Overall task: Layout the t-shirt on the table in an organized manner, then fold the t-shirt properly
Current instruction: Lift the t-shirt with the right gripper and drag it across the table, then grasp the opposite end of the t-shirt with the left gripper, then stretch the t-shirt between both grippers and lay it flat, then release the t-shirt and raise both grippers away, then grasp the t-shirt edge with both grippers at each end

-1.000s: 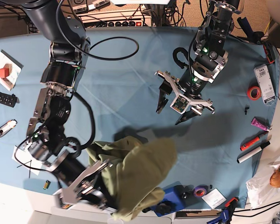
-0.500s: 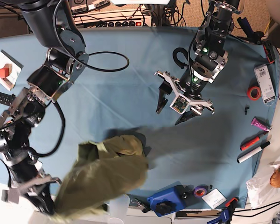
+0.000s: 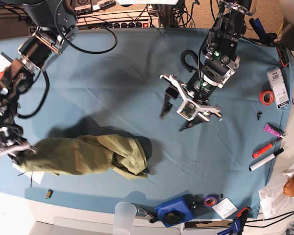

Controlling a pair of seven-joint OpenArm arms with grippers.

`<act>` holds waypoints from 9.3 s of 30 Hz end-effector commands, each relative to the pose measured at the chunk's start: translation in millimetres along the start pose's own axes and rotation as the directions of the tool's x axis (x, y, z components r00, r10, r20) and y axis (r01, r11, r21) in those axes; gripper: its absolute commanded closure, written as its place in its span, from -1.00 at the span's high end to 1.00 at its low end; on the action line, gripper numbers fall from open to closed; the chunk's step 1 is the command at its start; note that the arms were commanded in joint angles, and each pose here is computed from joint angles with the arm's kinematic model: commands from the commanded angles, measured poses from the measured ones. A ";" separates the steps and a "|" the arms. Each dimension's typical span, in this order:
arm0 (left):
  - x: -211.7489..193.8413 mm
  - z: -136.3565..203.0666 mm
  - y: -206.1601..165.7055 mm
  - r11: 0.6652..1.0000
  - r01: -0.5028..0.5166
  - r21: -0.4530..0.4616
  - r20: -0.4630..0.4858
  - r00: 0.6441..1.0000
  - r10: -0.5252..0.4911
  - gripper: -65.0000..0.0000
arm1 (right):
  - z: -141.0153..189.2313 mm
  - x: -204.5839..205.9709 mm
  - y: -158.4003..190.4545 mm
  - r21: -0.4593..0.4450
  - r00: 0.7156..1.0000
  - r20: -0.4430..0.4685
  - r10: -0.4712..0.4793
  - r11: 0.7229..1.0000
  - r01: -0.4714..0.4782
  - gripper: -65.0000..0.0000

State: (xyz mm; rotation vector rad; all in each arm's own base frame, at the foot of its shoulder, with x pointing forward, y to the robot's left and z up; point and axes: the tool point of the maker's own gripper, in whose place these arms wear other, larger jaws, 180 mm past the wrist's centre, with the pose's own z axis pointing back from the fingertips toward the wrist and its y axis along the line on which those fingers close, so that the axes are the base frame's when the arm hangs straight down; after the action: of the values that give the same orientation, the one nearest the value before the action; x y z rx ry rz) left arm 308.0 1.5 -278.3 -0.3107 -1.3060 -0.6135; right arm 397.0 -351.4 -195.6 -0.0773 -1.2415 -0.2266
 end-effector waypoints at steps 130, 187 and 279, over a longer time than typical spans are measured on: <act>79.0 -15.4 234.7 0.903 -0.420 0.089 -0.090 0.900 0.427 -1.00 | 18.0 85.9 70.1 0.233 0.949 0.238 0.208 0.936 -0.264 -1.00; 23.6 4.0 218.3 0.948 -0.097 0.303 -0.066 0.990 0.122 0.35 | -2.9 45.7 58.3 0.281 0.966 0.172 0.191 0.931 -0.234 -0.50; -127.2 37.3 137.1 0.987 0.000 0.158 -0.449 0.891 0.072 -0.06 | 26.3 -175.9 13.3 0.175 0.820 -0.402 0.408 0.913 -0.368 -0.23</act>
State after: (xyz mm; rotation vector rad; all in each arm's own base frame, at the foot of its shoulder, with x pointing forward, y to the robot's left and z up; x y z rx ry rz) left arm 330.1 161.3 -388.3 -0.0628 -0.8351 -0.5082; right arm 311.7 -305.5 -368.6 -0.1738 -0.7129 0.1665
